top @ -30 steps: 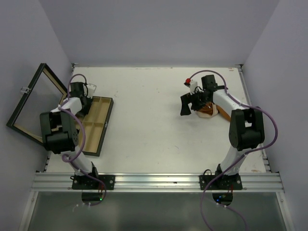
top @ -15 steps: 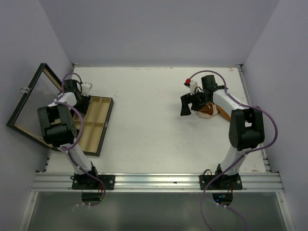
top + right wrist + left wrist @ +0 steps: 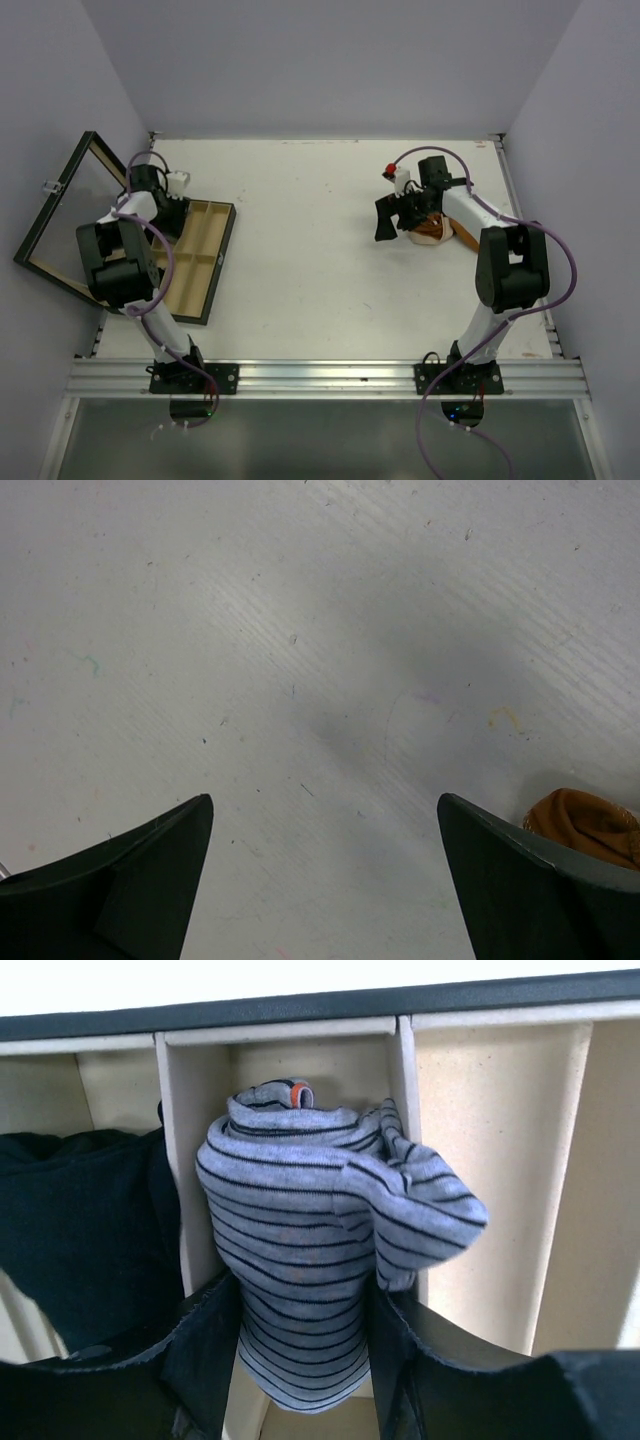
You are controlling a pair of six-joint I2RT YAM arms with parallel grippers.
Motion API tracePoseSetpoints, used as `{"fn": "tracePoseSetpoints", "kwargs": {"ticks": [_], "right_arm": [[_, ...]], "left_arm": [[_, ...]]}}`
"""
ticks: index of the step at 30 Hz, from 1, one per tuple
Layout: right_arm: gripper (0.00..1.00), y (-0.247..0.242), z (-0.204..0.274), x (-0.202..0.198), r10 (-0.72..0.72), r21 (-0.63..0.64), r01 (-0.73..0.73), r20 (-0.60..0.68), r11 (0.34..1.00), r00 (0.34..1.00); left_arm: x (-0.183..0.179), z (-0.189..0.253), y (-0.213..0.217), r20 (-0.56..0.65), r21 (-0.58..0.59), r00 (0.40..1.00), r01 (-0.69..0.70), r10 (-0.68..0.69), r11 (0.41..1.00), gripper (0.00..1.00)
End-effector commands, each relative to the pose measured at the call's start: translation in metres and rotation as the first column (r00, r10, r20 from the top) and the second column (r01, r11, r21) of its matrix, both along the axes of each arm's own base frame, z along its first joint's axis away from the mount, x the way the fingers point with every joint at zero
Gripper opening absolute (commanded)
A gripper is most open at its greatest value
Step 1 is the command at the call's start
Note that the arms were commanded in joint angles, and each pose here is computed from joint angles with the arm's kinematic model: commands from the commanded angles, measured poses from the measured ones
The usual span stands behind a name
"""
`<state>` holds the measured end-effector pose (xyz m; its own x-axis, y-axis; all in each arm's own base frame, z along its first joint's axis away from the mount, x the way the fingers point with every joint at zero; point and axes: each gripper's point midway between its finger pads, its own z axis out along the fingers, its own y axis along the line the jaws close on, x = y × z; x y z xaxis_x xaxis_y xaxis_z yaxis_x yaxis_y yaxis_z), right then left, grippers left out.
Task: Roll the underwear
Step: Place the rolled underwear into the container
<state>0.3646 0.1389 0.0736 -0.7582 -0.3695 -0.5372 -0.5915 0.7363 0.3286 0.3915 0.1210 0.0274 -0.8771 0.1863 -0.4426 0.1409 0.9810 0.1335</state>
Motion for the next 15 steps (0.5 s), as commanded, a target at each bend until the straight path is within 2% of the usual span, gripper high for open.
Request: {"fn": "tracePoseSetpoints", "kwargs": {"ticks": [1,15], "right_arm": [[0.99,0.004,0.012,0.003,0.014,0.026,-0.014,0.019,1.000,1.000],[0.99,0.005,0.017,0.003,0.017,0.037,-0.018,0.028,0.999,0.999]], "left_arm": [[-0.018,0.009,-0.006,-0.049,-0.052,0.998,-0.033,0.030,0.998,0.56],[0.003,0.055,0.002,0.048,-0.016,0.998,-0.027,0.028,1.000,0.57]]}}
